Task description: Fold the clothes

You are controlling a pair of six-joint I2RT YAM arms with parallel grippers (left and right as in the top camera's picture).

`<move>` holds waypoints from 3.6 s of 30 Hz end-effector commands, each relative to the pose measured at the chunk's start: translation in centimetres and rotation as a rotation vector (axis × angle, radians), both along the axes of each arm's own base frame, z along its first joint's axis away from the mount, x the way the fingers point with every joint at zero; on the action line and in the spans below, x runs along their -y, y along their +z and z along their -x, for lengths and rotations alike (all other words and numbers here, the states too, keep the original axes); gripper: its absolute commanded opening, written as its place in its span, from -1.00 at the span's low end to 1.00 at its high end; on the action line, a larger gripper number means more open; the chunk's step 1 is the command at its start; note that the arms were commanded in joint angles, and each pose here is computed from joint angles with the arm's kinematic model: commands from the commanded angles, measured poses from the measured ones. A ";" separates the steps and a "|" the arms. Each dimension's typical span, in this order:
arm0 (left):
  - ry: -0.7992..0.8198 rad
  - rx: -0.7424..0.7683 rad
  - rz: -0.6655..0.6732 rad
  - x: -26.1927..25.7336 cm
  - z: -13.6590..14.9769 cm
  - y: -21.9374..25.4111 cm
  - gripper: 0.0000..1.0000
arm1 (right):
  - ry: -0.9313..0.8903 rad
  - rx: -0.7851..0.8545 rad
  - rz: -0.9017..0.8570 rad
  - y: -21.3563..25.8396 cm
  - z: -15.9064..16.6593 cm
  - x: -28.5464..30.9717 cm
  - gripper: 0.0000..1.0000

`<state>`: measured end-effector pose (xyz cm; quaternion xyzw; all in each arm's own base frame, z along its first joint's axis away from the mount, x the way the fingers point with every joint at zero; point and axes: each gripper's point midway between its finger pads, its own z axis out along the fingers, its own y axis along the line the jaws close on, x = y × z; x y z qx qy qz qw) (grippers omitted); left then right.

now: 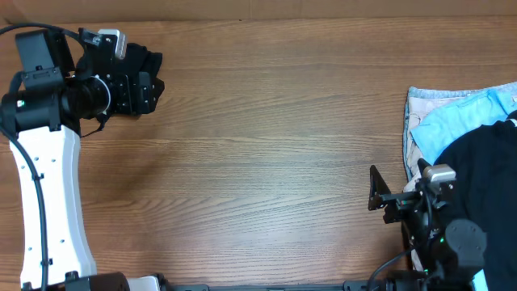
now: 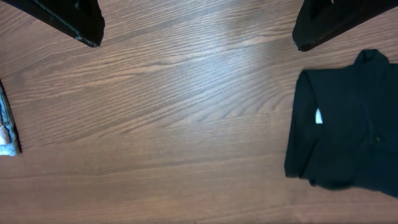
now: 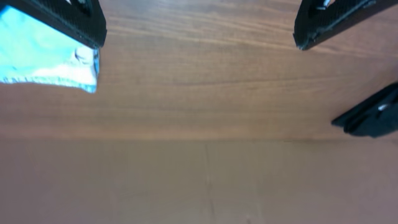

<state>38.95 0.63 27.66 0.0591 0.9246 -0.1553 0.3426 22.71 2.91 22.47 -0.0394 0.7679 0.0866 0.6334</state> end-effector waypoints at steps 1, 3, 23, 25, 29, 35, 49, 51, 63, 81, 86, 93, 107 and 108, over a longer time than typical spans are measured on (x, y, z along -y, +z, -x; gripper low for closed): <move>-0.013 -0.016 -0.008 -0.1 -0.7 -0.8 1.00 | 0.000 0.057 0.008 -1.1 0.1 0.0 1.00; -0.013 -0.029 -0.005 -0.2 -0.9 -1.3 1.00 | 0.000 0.083 0.009 -1.8 0.0 0.0 1.00; -0.010 -0.092 0.004 -0.4 -1.7 -3.7 1.00 | -0.004 0.187 0.010 -5.0 -1.7 0.1 1.00; -0.010 -0.091 0.004 -0.4 -1.7 -3.7 1.00 | -0.003 0.187 0.010 -5.0 -1.7 0.1 1.00; -0.010 -0.092 0.004 -0.4 -1.7 -3.7 1.00 | -0.003 0.187 0.010 -5.0 -1.7 0.1 1.00; -0.010 -0.091 0.004 -0.4 -1.7 -3.7 1.00 | -0.004 0.187 0.010 -5.0 -1.7 0.1 1.00; 0.040 -0.126 -0.346 -0.2 0.3 -5.0 1.00 | -0.004 0.187 0.010 -5.0 -1.7 0.1 1.00; 0.018 -0.111 -0.443 1.3 1.7 -4.8 1.00 | -0.003 0.187 0.010 -5.0 -1.7 0.1 1.00; 0.028 0.296 -0.454 4.2 5.0 1.1 1.00 | -0.003 0.187 0.010 -5.0 -1.7 0.1 1.00; 0.145 0.810 -0.288 2.5 13.4 1.5 1.00 | -0.003 0.187 0.010 -5.0 -1.7 0.1 1.00; 0.186 0.869 -0.289 1.9 15.4 -0.5 1.00 | -0.003 0.187 0.010 -5.0 -1.7 0.1 1.00; 0.271 0.917 -0.187 1.2 15.9 -4.2 1.00 | -0.003 0.187 0.010 -5.0 -1.7 0.1 1.00; 0.305 0.772 -0.094 1.3 14.3 -12.0 1.00 | -0.003 0.187 0.010 -5.0 -1.7 0.1 1.00; 0.305 0.772 -0.094 1.3 14.3 -12.0 0.99 | -0.003 0.187 0.010 -5.0 -1.7 0.1 1.00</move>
